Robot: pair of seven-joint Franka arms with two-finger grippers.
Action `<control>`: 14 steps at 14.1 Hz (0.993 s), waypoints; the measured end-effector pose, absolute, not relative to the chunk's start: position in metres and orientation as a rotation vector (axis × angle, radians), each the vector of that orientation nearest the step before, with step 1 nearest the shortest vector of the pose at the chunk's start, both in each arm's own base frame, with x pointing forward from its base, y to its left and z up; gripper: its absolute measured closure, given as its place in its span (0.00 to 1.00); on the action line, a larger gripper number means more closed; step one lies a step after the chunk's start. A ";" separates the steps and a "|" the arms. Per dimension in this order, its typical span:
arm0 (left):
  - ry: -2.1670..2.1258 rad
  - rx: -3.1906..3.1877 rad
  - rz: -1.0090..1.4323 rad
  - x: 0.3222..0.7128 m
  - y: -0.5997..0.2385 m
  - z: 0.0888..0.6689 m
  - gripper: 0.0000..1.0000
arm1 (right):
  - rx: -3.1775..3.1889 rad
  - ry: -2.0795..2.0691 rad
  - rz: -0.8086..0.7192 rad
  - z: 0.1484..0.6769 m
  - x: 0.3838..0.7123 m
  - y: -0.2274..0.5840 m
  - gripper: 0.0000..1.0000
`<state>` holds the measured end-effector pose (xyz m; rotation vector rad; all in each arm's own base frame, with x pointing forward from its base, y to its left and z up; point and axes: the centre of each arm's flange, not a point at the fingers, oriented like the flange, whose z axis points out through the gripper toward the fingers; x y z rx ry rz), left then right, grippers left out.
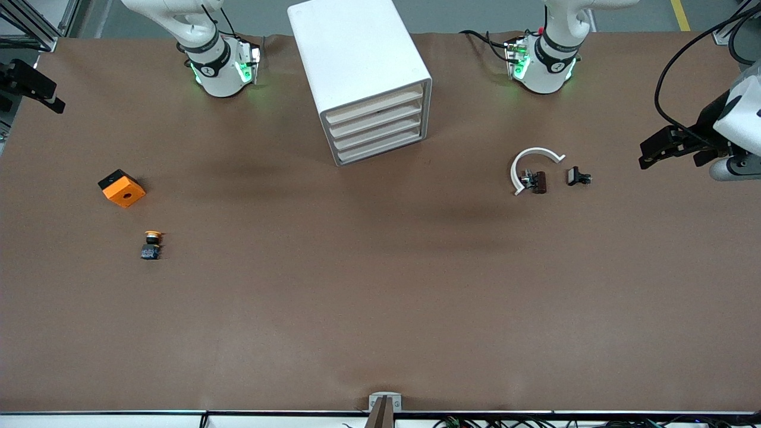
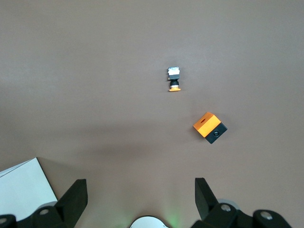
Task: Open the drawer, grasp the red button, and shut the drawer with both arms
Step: 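Move the left gripper from rest toward the white cabinet drawers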
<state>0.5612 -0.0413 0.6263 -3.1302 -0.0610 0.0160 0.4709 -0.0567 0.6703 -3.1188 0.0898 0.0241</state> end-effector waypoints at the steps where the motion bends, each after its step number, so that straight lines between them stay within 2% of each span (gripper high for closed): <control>1: -0.061 -3.130 0.016 0.561 -0.041 0.626 0.00 | -3.119 0.090 0.024 0.670 0.471 -0.057 0.00; 9: -0.064 -3.124 0.088 0.566 -0.040 0.609 0.00 | -3.119 0.091 0.024 0.670 0.471 -0.057 0.00; 14: 0.019 -3.084 0.368 0.598 -0.073 0.499 0.00 | -3.118 0.092 0.025 0.670 0.471 -0.057 0.00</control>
